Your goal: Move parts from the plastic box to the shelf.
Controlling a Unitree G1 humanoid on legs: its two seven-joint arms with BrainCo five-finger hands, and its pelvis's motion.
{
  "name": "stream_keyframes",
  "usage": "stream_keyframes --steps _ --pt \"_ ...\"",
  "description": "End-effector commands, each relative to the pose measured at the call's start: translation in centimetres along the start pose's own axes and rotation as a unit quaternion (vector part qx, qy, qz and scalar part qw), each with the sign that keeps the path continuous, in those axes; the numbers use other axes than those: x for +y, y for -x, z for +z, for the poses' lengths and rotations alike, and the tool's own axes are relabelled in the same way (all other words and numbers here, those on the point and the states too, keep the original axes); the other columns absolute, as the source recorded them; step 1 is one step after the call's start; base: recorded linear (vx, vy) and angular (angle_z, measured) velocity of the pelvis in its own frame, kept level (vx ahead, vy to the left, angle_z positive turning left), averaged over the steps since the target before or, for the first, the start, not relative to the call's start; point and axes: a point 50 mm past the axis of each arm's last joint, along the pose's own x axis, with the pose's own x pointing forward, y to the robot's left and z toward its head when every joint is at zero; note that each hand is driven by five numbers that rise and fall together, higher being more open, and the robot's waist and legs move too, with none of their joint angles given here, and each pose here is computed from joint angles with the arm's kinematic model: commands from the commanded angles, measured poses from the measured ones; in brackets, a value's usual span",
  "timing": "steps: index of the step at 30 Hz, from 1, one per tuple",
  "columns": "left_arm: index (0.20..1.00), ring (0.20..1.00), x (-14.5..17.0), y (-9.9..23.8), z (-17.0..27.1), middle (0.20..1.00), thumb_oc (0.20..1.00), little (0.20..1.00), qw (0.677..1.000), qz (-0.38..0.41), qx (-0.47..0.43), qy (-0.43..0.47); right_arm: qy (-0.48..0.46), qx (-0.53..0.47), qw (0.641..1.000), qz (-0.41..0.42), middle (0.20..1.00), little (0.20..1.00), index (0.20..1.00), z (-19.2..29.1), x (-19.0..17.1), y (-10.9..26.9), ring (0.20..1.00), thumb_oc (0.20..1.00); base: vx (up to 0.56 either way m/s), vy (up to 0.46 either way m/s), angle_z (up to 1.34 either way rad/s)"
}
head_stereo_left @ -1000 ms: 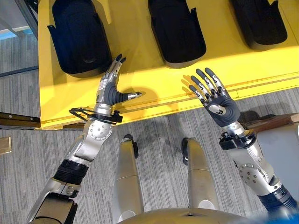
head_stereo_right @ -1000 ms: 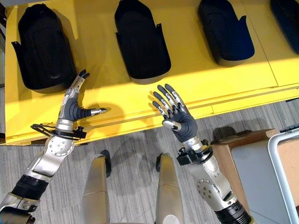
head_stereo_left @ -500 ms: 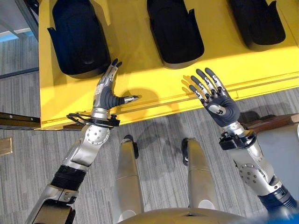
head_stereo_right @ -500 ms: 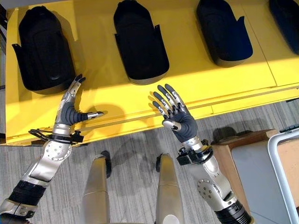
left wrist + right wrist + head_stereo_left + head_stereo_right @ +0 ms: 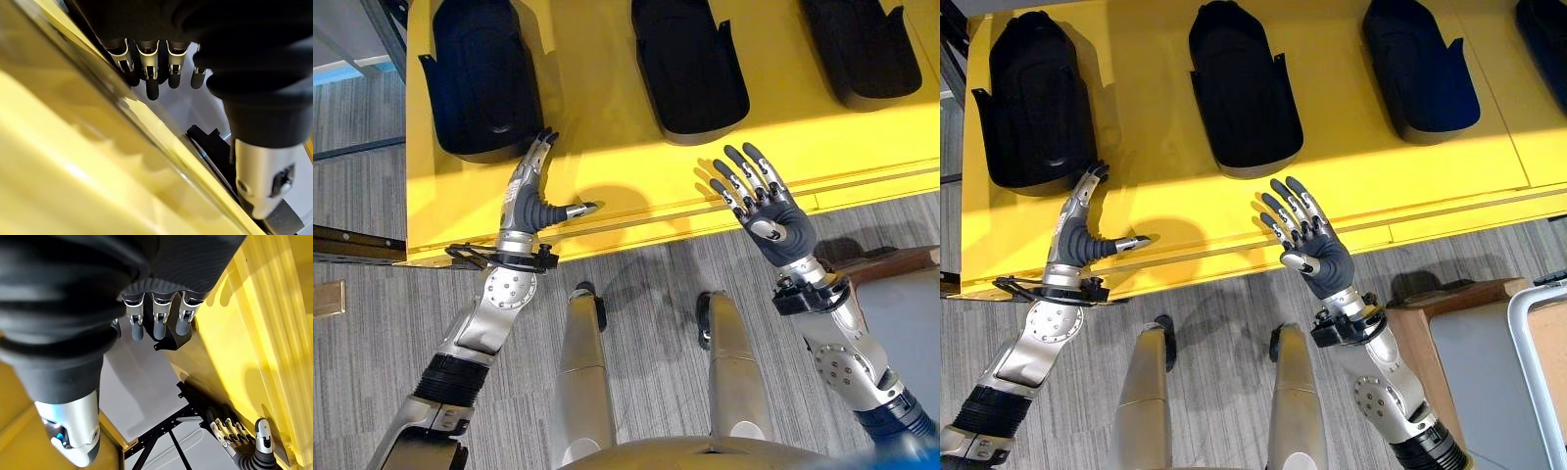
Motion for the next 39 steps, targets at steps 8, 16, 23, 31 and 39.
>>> stream_keyframes --steps 8,16,23,31,39 --pt "1.000 1.000 1.3 0.8 -1.1 1.000 1.000 1.000 0.999 0.032 0.026 0.005 0.005 -0.047 0.998 0.042 1.000 1.000 1.000 1.6 1.7 -0.1 1.000 1.000 0.00 0.000 0.00" --pt "1.000 1.000 0.9 0.1 2.0 1.000 1.000 1.000 0.998 0.015 -0.046 0.040 0.008 -0.061 0.997 0.039 1.000 1.000 1.000 2.0 1.7 -0.2 1.000 1.000 0.00 0.000 0.00" --pt "1.000 1.000 -1.4 -1.3 7.8 1.000 1.000 1.000 0.947 -0.025 -0.132 0.291 -0.006 -0.087 0.995 0.056 1.000 1.000 1.000 2.4 2.8 -0.4 1.000 1.000 0.00 0.000 0.00" --pt "1.000 1.000 -1.7 -1.6 10.2 1.000 1.000 1.000 0.902 -0.053 -0.162 0.397 -0.006 -0.102 0.992 0.070 1.000 1.000 1.000 3.0 3.6 -0.5 1.000 1.000 0.00 0.000 0.00" --pt "1.000 1.000 2.0 0.9 8.3 1.000 1.000 1.000 0.889 -0.007 -0.149 0.433 0.000 -0.105 0.992 0.068 1.000 1.000 1.000 3.1 3.5 -0.3 1.000 1.000 0.02 -0.007 0.02"
